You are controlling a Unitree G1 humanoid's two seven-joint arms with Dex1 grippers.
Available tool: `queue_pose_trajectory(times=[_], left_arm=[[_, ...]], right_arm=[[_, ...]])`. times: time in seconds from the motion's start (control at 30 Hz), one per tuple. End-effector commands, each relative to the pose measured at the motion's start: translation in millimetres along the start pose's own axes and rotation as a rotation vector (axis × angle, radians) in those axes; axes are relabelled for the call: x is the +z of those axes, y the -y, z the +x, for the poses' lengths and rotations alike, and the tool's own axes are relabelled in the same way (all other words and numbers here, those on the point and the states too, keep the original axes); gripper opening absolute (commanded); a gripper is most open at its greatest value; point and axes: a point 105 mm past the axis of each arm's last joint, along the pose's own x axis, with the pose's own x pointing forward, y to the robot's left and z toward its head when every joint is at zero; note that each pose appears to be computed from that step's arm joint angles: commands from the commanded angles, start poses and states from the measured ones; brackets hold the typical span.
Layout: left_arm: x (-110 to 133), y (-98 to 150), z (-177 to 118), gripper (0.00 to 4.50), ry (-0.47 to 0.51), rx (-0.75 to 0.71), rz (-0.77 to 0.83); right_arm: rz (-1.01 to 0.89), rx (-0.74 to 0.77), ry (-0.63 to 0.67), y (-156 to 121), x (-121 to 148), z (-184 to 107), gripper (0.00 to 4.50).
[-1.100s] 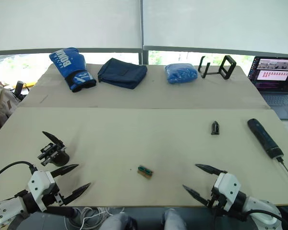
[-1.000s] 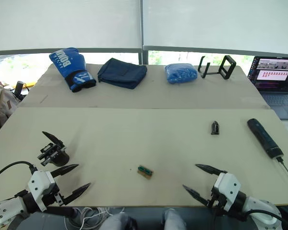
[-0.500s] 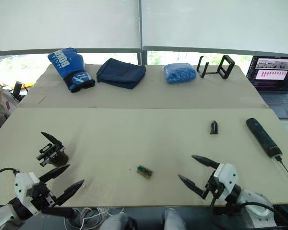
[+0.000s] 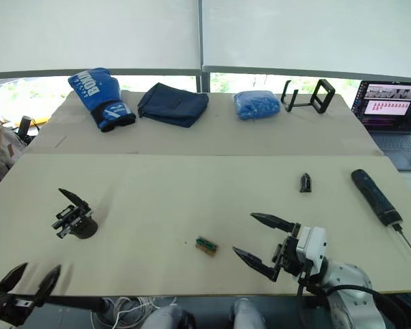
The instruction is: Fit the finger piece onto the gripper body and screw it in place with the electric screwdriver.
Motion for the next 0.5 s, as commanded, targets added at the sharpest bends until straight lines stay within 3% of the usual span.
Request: queue_pose_trajectory(times=[0.03,0.23,0.5], left_arm=[[20.1,-3.1,6.9,4.39,0.076,0.000,0.024],[10.3,19.2,38.8,4.39,-0.044,-0.173,0.070],[6.8,38.8,77.6,4.39,-0.061,-0.281,0.140]], right_arm=[[-0.049,0.014,0.023,1.8,12.3,6.8,4.50],[-0.060,0.042,0.008,-2.5,13.4,11.8,4.50],[-0.080,0.035,0.010,-0.4,18.2,13.5,4.50]])
